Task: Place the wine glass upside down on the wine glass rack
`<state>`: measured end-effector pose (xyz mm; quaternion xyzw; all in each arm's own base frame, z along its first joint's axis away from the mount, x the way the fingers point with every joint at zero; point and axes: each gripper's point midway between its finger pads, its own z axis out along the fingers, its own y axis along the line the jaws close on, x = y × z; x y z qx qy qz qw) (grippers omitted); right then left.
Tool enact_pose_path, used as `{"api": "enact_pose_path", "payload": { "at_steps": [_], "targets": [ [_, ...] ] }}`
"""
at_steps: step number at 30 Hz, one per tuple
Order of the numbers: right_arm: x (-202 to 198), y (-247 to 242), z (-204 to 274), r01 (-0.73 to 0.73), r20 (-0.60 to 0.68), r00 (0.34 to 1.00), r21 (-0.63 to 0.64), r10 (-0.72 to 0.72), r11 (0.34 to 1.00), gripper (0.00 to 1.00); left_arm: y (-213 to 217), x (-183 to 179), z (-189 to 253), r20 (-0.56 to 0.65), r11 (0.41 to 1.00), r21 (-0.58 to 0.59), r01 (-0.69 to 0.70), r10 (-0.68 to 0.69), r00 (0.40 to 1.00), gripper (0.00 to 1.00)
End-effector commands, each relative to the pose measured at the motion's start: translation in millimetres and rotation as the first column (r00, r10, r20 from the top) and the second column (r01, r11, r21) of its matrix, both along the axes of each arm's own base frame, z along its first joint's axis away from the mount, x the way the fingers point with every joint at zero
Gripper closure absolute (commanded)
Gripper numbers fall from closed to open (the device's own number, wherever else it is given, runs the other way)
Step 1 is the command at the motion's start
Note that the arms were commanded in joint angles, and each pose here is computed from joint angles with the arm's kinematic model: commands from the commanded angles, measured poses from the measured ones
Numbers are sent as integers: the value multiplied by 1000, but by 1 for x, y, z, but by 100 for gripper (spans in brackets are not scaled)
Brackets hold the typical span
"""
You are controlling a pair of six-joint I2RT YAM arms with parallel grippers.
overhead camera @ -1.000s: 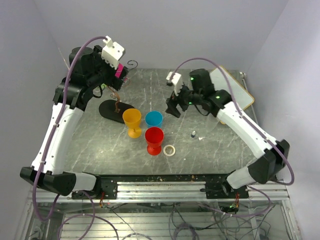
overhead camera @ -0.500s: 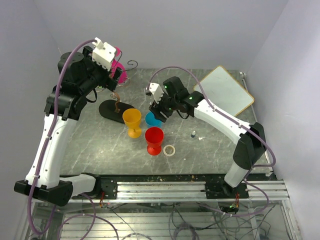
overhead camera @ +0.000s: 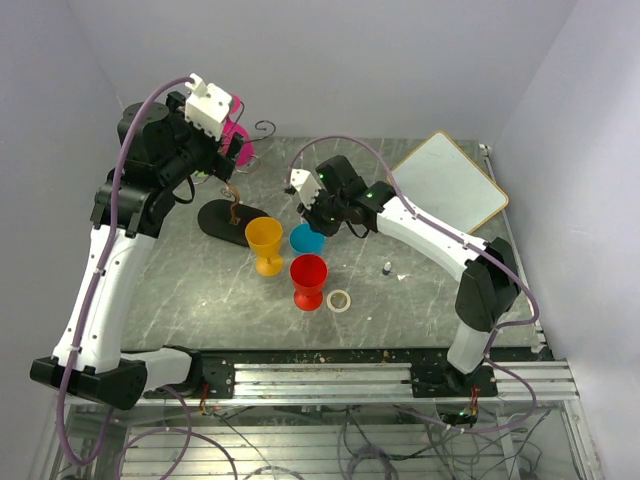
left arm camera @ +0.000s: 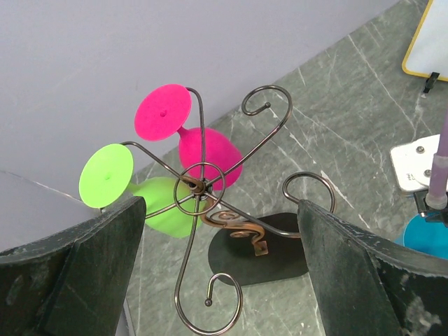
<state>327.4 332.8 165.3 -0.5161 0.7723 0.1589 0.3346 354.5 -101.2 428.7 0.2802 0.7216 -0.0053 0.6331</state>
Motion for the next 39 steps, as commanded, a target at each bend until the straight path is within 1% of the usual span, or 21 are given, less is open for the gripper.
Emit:
{"api": "enact_pose_path", "payload": {
  "at_steps": [1, 3, 8, 12, 14, 17, 21, 25, 28, 33, 39],
  "targets": [
    [9, 1, 13, 14, 47, 999, -4, -14, 1000, 92, 8, 3, 19, 38, 998, -41, -42, 43, 998, 0],
    [14, -3, 20, 32, 80, 996, -10, -31, 999, 100, 10, 5, 20, 36, 997, -50, -57, 59, 998, 0],
    [40, -31, 45, 138, 181, 975, -29, -130, 990, 100, 16, 10, 28, 34, 989, -116, -88, 92, 995, 0],
    [72, -74, 73, 259, 218, 941, 25, -258, 966, 100, 20, 13, 32, 24, 979, -179, -94, 100, 995, 0],
    [85, -101, 87, 321, 224, 919, 56, -325, 945, 100, 19, 14, 34, 16, 975, -206, -83, 89, 996, 0],
    [96, -134, 111, 382, 257, 882, 104, -396, 918, 100, 17, 17, 35, -4, 965, -256, -57, 58, 998, 0],
    [95, -165, 137, 429, 292, 841, 156, -456, 890, 100, 7, 21, 35, -44, 936, -351, 12, -29, 999, 0],
    [91, -195, 161, 455, 277, 817, 229, -506, 860, 100, -1, 23, 36, -68, 905, -420, 70, -109, 992, 0],
    [84, -208, 176, 456, 273, 810, 264, -520, 850, 100, 3, 30, 34, -91, 891, -453, 36, -86, 992, 0],
    [76, -206, 195, 414, 280, 826, 289, -490, 863, 100, 1, 37, 22, -128, 891, -452, 28, -96, 987, 0],
    [72, -197, 221, 360, 289, 842, 326, -455, 874, 100, -19, 38, 10, -161, 856, -509, 94, -202, 966, 0]
  ]
}}
